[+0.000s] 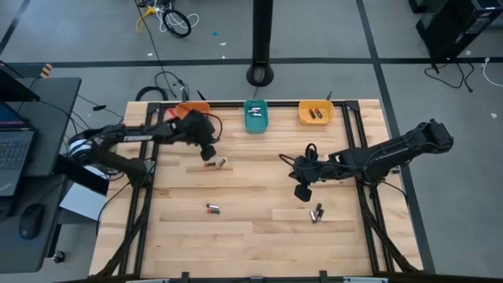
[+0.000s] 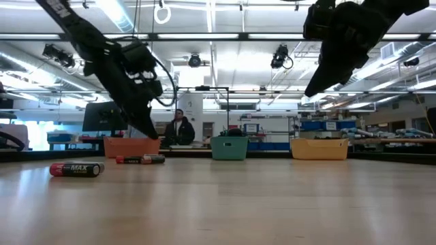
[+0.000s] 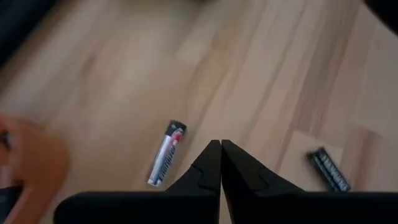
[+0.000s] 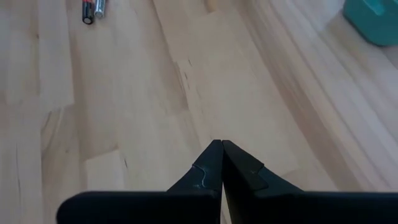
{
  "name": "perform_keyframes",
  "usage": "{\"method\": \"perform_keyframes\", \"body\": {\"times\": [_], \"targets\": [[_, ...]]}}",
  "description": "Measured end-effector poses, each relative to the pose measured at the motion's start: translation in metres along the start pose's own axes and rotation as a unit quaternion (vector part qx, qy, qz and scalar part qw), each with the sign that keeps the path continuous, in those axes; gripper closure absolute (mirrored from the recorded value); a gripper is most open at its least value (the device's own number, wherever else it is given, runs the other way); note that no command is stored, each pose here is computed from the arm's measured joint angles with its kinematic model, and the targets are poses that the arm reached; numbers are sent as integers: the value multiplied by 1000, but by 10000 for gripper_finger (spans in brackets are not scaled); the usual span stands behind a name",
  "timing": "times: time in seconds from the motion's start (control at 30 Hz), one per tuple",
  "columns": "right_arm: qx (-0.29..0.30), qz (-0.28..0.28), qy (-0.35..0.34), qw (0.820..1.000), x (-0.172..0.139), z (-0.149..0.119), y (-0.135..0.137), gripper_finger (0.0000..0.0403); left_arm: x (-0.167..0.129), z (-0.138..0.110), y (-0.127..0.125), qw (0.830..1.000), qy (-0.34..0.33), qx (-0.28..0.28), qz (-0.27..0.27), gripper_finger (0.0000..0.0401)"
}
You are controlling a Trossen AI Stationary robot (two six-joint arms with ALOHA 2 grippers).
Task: Sort batteries
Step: Put the black-silver battery in the green bin
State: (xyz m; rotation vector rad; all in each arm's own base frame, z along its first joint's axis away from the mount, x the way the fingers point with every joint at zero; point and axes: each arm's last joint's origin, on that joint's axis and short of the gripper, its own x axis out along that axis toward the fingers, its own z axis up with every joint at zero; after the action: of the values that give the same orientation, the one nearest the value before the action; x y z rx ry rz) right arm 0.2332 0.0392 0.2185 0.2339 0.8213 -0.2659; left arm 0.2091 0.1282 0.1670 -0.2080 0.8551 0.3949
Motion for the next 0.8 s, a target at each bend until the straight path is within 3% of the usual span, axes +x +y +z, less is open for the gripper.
{"method": "perform_keyframes", "body": {"times": [0.23, 0.43, 0.63, 0.8], "targets": [[-9, -1, 1, 1000, 0, 0, -1, 385, 19, 13, 7, 997, 72, 38, 4, 305], [-14, -3, 6, 1000, 0, -1, -1, 387, 36, 18, 11, 994, 90, 58, 22, 241], [-14, -3, 7, 1000, 0, -1, -1, 385, 51, 15, 14, 990, 118, 74, 37, 233], [-15, -2, 7, 1000, 0, -1, -1, 387, 58, 17, 15, 989, 128, 73, 33, 252]]}}
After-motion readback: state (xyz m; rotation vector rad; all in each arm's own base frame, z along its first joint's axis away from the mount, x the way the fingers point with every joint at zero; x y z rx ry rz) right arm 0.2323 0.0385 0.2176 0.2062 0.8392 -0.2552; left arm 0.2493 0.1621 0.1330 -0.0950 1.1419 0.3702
